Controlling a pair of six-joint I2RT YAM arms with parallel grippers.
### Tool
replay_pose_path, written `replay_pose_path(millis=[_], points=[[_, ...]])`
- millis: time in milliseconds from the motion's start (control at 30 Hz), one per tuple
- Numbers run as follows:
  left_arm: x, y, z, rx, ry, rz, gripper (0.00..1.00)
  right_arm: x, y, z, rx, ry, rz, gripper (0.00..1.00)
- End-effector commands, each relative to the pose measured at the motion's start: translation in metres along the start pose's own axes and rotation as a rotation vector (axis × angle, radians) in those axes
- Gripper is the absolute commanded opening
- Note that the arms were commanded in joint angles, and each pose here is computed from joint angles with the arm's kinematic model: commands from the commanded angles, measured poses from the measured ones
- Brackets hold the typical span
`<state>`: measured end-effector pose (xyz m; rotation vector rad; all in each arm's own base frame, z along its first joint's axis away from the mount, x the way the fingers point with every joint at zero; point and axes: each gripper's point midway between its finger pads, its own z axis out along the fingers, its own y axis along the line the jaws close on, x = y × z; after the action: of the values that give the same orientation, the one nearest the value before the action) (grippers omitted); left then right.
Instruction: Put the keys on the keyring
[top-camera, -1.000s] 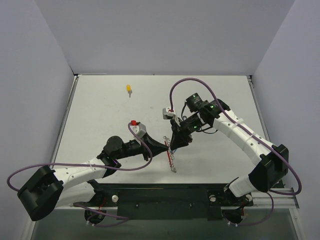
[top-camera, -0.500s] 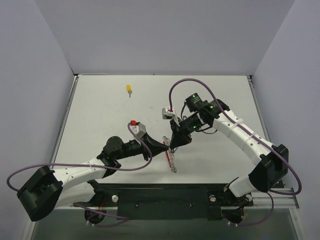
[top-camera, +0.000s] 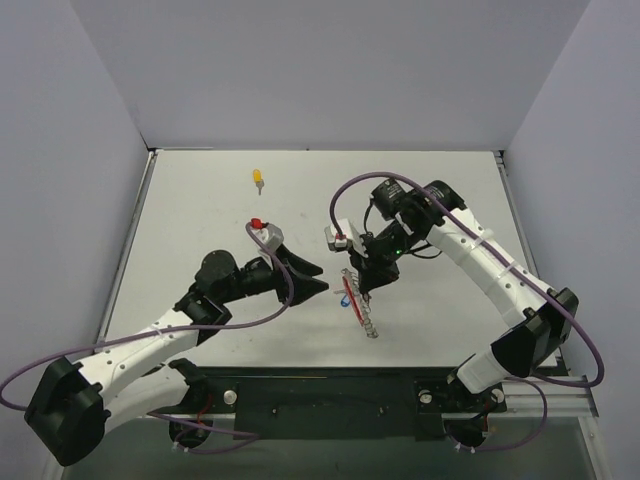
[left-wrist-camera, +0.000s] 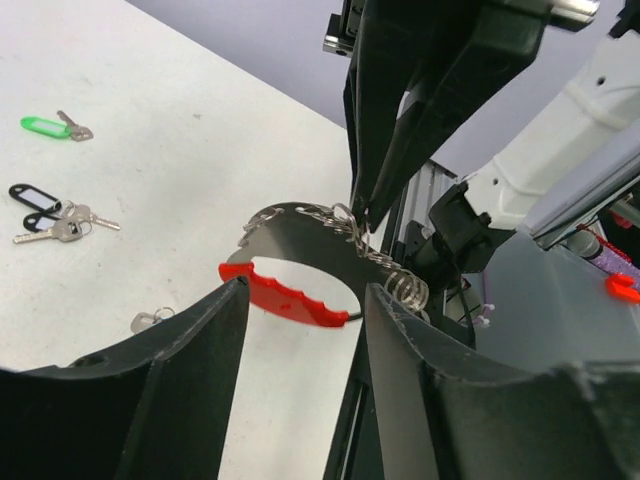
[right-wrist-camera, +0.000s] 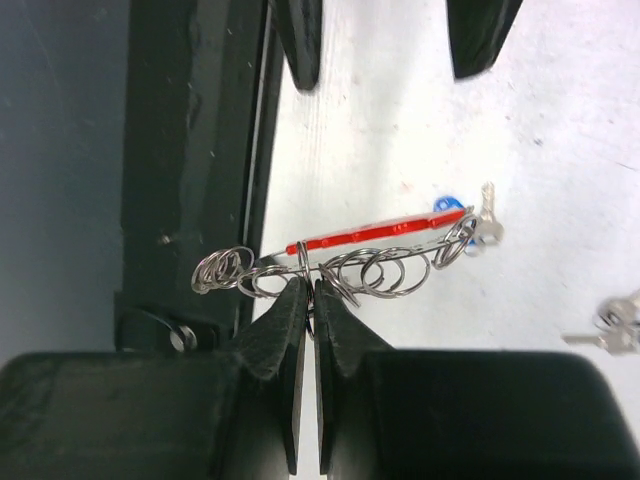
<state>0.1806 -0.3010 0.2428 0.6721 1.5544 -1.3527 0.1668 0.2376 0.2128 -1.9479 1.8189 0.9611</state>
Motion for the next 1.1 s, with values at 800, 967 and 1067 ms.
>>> replay_pose_path(millis=[800,967,1067], points=[[0.016,0.002,0.054,-0.115,-0.142,0.576,0.43,0.044,0.004,-0.038,-0.001,0.482,-0.014,0.00],[0.005,-0.005,0.055,-0.090,-0.245,0.547,0.38,0.040,0.006,-0.036,-0.017,0.445,-0.007,0.00],[0.009,-0.012,0.059,-0.040,-0.241,0.525,0.35,0.039,0.007,-0.034,-0.027,0.424,-0.002,0.00]])
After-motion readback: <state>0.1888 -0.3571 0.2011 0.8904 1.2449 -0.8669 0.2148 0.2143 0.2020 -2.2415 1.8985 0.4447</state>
